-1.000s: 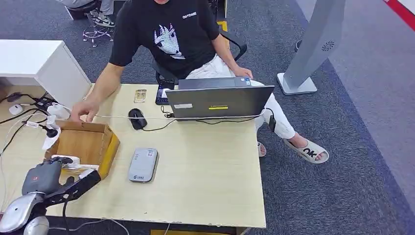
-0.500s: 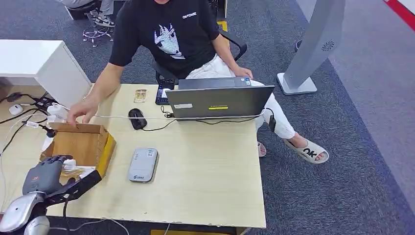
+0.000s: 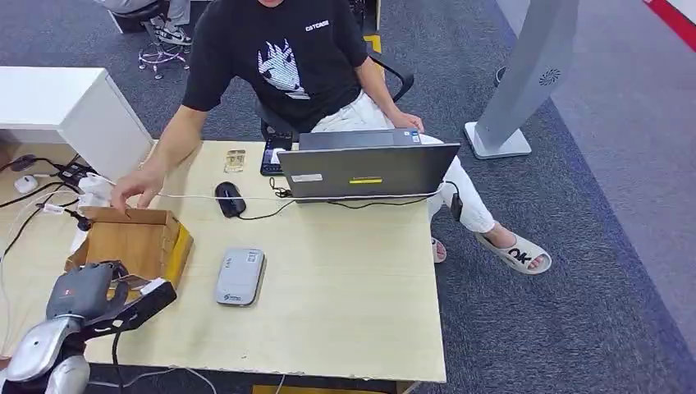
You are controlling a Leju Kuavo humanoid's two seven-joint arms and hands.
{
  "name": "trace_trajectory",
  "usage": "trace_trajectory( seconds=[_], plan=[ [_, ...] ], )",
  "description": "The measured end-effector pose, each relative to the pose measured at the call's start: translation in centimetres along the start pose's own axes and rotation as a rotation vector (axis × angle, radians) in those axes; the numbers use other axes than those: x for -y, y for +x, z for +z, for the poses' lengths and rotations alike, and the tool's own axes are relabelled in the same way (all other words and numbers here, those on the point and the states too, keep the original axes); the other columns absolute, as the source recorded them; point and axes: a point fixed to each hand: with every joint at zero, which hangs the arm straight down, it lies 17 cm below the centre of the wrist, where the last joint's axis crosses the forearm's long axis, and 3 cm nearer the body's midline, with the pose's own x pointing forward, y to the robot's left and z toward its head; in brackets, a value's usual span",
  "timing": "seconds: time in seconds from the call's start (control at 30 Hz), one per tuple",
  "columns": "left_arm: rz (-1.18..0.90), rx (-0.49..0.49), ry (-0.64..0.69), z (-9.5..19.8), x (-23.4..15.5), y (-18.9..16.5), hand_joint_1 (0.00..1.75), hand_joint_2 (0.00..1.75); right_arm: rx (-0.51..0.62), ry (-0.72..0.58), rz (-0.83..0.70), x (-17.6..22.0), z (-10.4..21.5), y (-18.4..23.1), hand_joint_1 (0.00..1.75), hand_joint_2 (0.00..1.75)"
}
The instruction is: Pass the card to the sensor for recognition and then transmit it.
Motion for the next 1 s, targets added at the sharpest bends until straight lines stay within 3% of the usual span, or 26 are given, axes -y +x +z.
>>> trace_trajectory(
  seconds=[0.47, 0.57, 0.7, 0.77, 1.0],
  plan=[
    [-0.004, 0.012, 0.051, -0.2, -0.9, 0.5, 1.75, 1.75, 0.002, -0.001, 0.007, 0.0, 0.0, 0.0, 0.0, 1.75],
    [0.02, 0.021, 0.193, -0.5, -3.9, 1.1, 1.75, 1.75, 0.003, -0.003, 0.01, 0.1, 0.0, 0.0, 0.0, 1.75],
    [0.176, 0.077, 0.542, -0.1, -12.9, 2.9, 1.75, 1.75, 0.016, -0.016, 0.032, 0.3, 0.0, 0.3, 0.0, 1.75],
    [0.24, 0.098, 0.642, 0.2, -16.1, 3.3, 1.75, 1.75, 0.023, -0.018, 0.041, 0.3, 0.0, 0.4, 0.0, 1.75],
    [0.294, 0.131, 0.766, 0.3, -20.7, 4.5, 1.75, 1.75, 0.031, -0.02, 0.056, 0.3, 0.0, 0.7, 0.0, 1.75]
  ],
)
